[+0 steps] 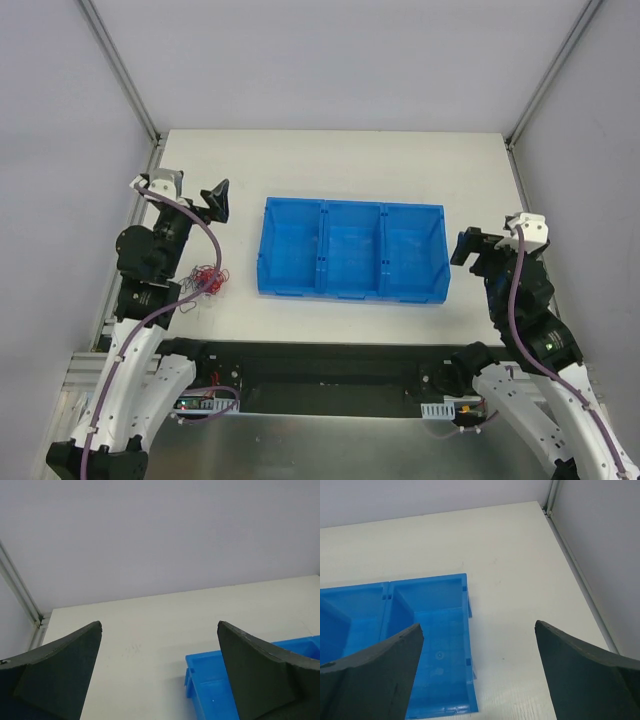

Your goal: Untangle the cables

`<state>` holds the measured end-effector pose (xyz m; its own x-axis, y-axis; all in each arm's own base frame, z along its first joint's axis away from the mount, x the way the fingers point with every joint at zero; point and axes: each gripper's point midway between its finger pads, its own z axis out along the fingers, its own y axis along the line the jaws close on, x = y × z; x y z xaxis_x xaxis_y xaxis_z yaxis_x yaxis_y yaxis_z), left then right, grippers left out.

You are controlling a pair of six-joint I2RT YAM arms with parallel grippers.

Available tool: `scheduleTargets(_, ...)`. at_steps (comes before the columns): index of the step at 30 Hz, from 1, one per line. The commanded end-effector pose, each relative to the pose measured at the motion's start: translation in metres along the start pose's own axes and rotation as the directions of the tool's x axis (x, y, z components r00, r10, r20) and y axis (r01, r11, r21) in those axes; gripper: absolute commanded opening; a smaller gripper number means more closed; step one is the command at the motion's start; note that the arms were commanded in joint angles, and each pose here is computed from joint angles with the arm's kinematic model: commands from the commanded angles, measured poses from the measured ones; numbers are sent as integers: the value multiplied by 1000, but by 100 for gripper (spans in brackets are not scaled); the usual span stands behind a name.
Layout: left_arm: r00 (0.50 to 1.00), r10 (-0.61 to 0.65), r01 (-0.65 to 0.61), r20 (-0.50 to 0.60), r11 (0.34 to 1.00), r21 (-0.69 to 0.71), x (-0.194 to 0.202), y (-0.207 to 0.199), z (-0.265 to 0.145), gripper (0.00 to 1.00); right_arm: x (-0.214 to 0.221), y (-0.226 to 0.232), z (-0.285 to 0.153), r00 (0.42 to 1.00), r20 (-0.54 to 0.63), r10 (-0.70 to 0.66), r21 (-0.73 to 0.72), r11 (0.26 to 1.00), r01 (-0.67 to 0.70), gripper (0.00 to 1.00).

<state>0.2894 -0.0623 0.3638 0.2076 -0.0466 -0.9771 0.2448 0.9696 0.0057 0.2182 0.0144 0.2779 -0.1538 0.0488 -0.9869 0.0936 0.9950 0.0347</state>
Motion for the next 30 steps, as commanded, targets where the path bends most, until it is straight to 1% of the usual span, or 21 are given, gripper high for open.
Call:
scheduleTargets(1, 997, -70, 73, 24, 987, -143, -13, 23, 7, 99, -19, -11, 1, 1000, 14, 19, 86, 996, -20, 96)
scheduleTargets(3, 995, -100, 100, 12, 980, -172, -9, 27, 11, 99, -18, -15, 2, 1000, 0, 25, 116, 993, -25, 96)
scheduleTargets(7, 981, -190, 174, -47, 956, -238, 3, 34, 22, 99, -18, -7, 0, 999, -10, 53, 72, 996, -52, 96)
scheduleTargets(10, 942, -315, 266, -114, 911, -316, 15, 39, 28, 99, -12, -4, 2, 998, 1, 70, 59, 996, -70, 96)
scheduleTargets(12, 910, -387, 321, -147, 884, -340, 20, 40, 29, 99, -5, -14, 3, 995, -14, 94, 126, 988, -91, 96)
scheduleTargets(13, 895, -420, 352, -150, 872, -340, 20, 38, 28, 99, -3, -19, 0, 990, -26, 136, 168, 977, -130, 96)
scheduleTargets(14, 879, -454, 386, -145, 857, -341, 19, 37, 26, 99, 0, -22, -2, 990, -49, 133, 189, 974, -122, 96)
scheduleTargets(16, 868, -459, 402, -188, 873, -275, 12, 22, 22, 99, 1, -17, -3, 991, -81, 103, 153, 984, -90, 96)
scheduleTargets(17, 856, -468, 419, -218, 877, -234, 11, 12, 23, 99, 1, -9, -2, 992, -103, 72, 103, 993, -61, 96)
scheduleTargets(18, 835, -499, 452, -234, 863, -225, 11, 6, 22, 99, 3, -2, -2, 991, -118, 65, 69, 996, -57, 96)
scheduleTargets(19, 816, -525, 475, -243, 848, -237, 14, 5, 20, 99, 5, 1, -2, 990, -138, 30, 39, 999, -25, 96)
scheduleTargets(20, 795, -549, 492, -259, 832, -256, 21, 3, 17, 99, 7, 4, -1, 988, -153, 24, 26, 999, -21, 96)
scheduleTargets(22, 775, -564, 480, -285, 819, -315, 34, 8, 10, 99, 13, 11, 0, 983, -184, 12, -1, 1000, -12, 96)
scheduleTargets(24, 765, -582, 456, -275, 792, -406, 47, 21, 0, 99, 17, 15, 2, 979, -202, 5, -19, 1000, -10, 96)
scheduleTargets(25, 753, -606, 444, -256, 756, -481, 57, 30, -8, 99, 19, 16, 3, 977, -215, -1, -23, 1000, -4, 96)
scheduleTargets(26, 743, -621, 434, -251, 732, -525, 64, 35, -15, 99, 20, 18, 4, 974, -225, -8, -28, 1000, 2, 96)
scheduleTargets(29, 723, -628, 367, -288, 702, -610, 93, 44, -35, 99, 24, 19, 5, 966, -258, -28, -25, 999, 22, 96)
scheduleTargets(30, 720, -623, 331, -305, 695, -639, 102, 49, -42, 99, 25, 22, 5, 963, -267, -43, -48, 998, 32, 96)
